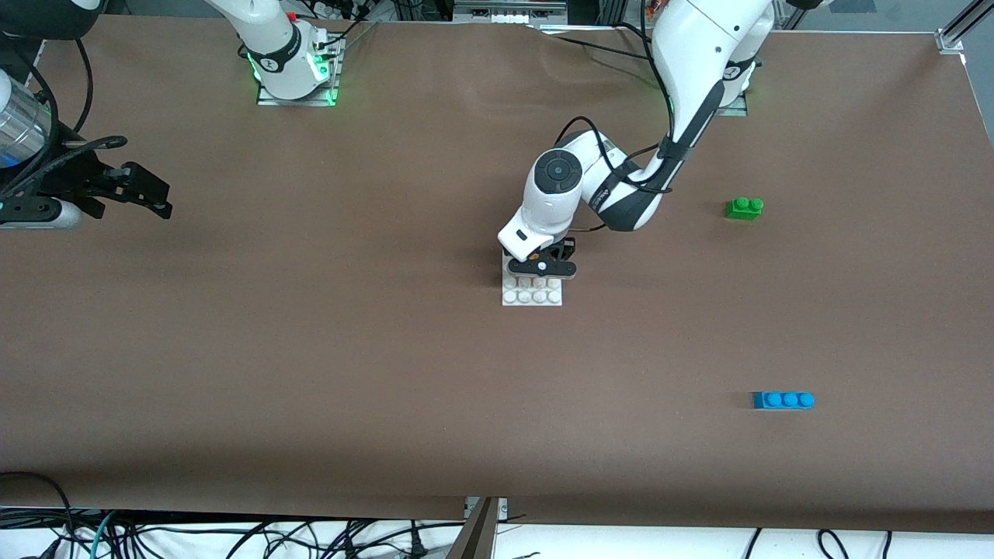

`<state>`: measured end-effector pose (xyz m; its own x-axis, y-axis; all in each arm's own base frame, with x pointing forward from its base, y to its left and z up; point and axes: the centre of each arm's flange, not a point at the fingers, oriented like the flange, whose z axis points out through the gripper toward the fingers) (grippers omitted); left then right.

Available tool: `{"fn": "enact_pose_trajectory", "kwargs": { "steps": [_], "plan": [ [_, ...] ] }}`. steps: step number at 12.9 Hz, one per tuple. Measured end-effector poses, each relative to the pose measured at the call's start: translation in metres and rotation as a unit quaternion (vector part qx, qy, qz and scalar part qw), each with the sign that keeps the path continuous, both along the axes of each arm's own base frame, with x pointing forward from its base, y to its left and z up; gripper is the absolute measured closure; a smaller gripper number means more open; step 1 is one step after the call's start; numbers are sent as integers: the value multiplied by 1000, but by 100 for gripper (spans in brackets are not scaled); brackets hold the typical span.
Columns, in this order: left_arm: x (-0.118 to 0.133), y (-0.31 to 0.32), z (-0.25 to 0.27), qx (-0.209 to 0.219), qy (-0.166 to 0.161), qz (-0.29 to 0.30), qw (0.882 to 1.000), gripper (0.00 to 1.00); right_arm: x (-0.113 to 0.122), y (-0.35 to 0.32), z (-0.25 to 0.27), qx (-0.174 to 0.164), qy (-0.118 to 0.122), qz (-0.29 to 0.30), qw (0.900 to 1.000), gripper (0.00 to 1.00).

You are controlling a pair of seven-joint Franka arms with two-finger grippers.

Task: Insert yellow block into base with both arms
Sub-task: 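Lower the yellow brick onto the plate studs and press down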

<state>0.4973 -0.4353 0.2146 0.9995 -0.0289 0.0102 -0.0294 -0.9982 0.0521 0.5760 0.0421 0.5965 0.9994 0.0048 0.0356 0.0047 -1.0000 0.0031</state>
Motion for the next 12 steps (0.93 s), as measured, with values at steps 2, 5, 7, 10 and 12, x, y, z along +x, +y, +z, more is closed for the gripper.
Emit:
{"fn": "enact_pose_trajectory", "kwargs": {
  "steps": [2,5,7,10,12],
  "plan": [
    [0,0,0,1,-1,-1,1000,32,0,0,0,0,0,0,1000,0],
    [0,0,0,1,-1,-1,1000,32,0,0,0,0,0,0,1000,1],
    [0,0,0,1,-1,1,1000,32,0,0,0,0,0,0,1000,1],
    [-1,-1,0,1,0,3,1000,32,0,0,0,0,0,0,1000,0],
    [-2,-1,0,2,0,4,1000,32,0,-1,0,0,0,-1,1000,1]
  ]
}}
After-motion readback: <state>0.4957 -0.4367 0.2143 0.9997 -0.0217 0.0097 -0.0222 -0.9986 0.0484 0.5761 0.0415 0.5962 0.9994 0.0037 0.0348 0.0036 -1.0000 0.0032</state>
